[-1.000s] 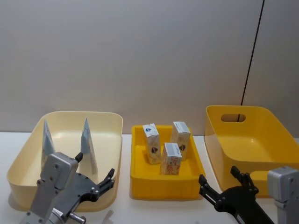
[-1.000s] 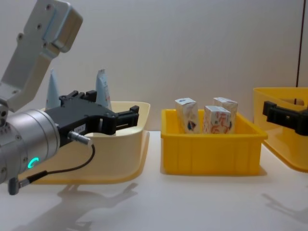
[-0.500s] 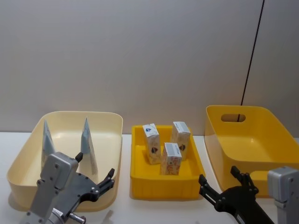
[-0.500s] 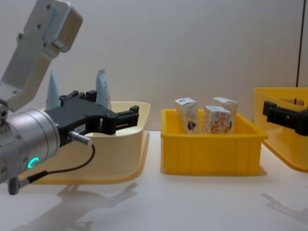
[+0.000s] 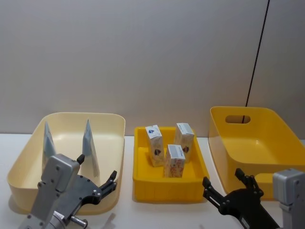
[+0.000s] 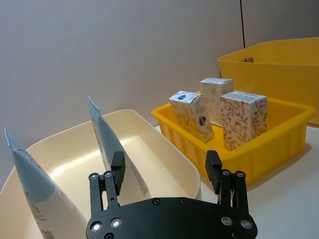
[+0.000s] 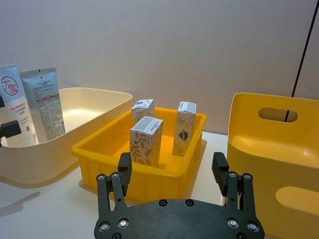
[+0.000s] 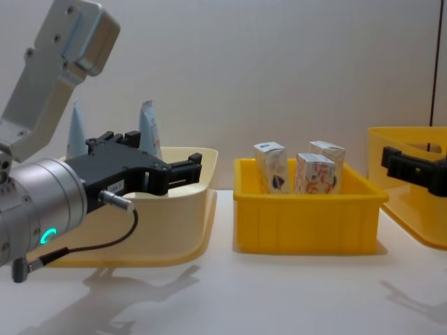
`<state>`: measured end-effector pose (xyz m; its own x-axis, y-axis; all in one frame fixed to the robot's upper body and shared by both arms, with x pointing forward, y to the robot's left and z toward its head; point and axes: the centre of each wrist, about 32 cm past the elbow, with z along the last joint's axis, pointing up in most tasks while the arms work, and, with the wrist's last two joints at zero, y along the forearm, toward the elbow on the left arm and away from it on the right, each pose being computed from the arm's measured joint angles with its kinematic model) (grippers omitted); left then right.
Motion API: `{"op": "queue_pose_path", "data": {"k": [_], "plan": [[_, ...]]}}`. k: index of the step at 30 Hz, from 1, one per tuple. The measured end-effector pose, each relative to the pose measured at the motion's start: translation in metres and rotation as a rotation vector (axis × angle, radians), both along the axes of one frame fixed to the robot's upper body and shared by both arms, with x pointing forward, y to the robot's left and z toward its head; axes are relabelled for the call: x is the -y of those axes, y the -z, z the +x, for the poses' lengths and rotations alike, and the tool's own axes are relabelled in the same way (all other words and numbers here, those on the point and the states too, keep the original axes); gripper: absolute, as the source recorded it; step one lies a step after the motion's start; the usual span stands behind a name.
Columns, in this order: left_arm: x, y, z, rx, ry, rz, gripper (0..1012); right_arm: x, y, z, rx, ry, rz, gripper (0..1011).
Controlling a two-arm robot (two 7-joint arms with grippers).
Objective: Bimanual collaborative sorting of washing and personal care products
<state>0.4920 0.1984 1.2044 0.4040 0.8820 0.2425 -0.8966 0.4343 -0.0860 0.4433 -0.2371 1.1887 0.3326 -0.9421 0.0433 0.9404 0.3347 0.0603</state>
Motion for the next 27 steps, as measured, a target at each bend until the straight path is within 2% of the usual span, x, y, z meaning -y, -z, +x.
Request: {"op": "queue_pose_path", "data": {"k": [12,18,21,27], "plan": [[-0.0003,-0.0003,0.0003,-0.001,-0.002,-0.002,1003,0.000,0.000,0.000,0.000,0.000,0.000,1003],[-0.0022,-0.0039,0.0029,-0.015,-0.023,-0.016,1003,0.000,0.000,0.000,0.000,0.000,0.000,1003],[-0.0034,-0.0093,0.0081,-0.027,-0.045,-0.033,1003,0.000,0.000,0.000,0.000,0.000,0.000,1003],[-0.0052,-0.0153,0.0182,-0.049,-0.072,-0.055,1003,0.000,0.000,0.000,0.000,0.000,0.000,1003]]}}
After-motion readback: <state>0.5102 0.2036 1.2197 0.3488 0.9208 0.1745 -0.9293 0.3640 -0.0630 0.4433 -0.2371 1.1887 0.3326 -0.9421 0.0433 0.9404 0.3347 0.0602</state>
